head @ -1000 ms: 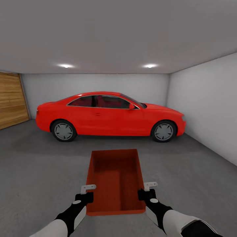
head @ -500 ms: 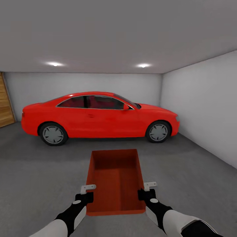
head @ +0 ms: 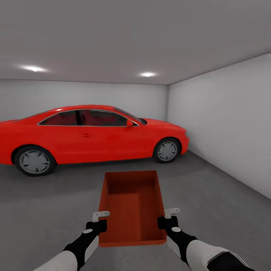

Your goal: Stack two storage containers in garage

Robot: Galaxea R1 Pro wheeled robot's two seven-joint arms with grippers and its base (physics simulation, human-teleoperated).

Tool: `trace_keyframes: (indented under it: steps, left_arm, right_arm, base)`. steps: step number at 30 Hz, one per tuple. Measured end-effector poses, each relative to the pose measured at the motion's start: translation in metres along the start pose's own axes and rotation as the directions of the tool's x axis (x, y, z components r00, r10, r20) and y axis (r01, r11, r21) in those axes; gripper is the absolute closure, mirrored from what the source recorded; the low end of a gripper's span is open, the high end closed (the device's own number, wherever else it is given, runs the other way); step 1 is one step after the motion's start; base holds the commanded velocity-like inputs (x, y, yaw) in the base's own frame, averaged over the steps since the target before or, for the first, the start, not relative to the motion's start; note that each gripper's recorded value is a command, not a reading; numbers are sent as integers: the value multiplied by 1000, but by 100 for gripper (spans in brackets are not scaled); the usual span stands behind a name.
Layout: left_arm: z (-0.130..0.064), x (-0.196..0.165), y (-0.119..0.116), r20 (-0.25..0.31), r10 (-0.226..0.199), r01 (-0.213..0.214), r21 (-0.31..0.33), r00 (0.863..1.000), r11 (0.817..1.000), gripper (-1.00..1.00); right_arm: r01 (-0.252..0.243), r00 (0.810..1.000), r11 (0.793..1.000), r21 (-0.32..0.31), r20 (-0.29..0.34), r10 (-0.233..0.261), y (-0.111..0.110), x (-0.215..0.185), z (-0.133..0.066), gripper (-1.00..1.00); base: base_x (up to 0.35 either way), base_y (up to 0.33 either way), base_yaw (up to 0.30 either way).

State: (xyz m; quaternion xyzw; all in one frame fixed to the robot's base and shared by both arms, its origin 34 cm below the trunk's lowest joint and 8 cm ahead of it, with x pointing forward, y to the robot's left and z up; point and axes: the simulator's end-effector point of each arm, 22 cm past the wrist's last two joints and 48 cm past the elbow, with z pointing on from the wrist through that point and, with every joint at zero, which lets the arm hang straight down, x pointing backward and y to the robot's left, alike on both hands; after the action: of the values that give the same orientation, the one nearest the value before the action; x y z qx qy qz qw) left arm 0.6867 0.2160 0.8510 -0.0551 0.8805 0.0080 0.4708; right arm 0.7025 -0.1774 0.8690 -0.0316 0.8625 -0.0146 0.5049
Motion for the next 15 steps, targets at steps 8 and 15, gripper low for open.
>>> trace_keyframes:
  steps: [8,15]
  left_arm:
    - [0,0,0,0,0,0,0,1000,1000,100]
    - [0,0,0,0,0,0,0,1000,1000,100]
  right_arm:
    - [0,1000,1000,0,0,0,0,0,0,100]
    - [0,1000,1000,0,0,0,0,0,0,100]
  base:
    - [319,173,-281]
    - [319,174,-281]
